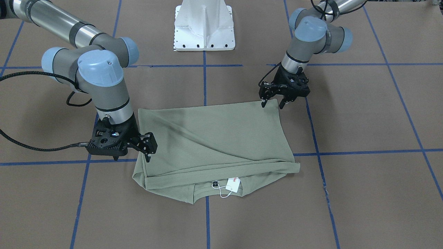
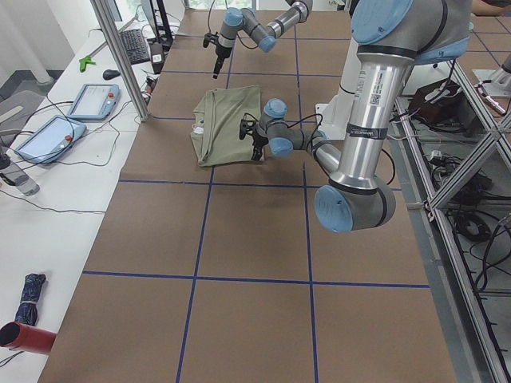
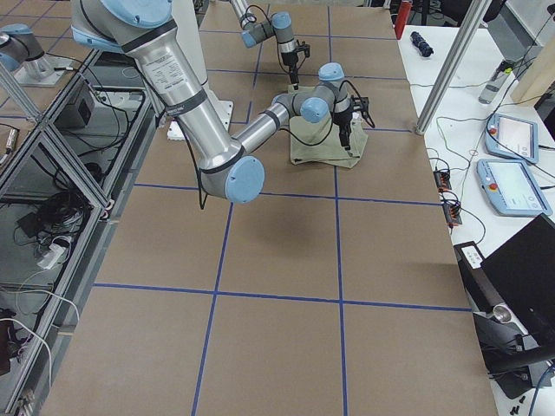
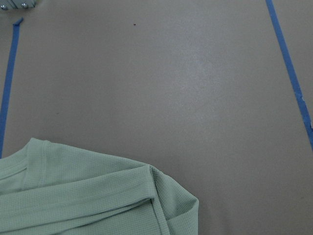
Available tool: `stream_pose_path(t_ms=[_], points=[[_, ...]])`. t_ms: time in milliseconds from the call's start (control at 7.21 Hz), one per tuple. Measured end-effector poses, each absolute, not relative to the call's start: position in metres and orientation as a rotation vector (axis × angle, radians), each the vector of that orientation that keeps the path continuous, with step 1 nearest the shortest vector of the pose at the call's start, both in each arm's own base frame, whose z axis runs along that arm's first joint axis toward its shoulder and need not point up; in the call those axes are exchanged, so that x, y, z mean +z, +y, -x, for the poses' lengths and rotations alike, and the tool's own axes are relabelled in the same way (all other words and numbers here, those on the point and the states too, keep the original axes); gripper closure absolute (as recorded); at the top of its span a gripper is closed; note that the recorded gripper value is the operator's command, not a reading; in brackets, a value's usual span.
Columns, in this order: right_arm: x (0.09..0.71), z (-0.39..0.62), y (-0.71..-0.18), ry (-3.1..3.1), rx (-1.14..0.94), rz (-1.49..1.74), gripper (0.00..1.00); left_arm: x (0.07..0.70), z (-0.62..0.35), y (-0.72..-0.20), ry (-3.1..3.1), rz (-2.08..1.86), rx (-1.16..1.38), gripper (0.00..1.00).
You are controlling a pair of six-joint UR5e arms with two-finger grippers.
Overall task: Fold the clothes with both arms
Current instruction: 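Raise the right gripper away while the left gripper moves to the shirt side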
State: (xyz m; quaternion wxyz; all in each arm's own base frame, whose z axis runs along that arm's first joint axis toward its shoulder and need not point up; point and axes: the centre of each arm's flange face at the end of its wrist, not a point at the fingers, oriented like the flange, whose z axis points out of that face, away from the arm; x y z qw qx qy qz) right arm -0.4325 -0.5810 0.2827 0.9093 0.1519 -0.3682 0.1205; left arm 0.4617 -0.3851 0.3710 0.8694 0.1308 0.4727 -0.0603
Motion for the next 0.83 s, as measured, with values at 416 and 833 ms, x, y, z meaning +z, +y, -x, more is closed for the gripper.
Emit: stream_pose_path(t_ms=[416,833], points=[[0.282,0.434,-0.580,-0.760,0.248,-0.314,0.00,0.375,-0.475,-0.366,0.991,-0.238,-0.121,0.28],[0.282,0.434,-0.580,-0.761,0.248,-0.314,0.00,0.384,-0.473,-0.359,0.978,-0.224,-0.121,0.90]])
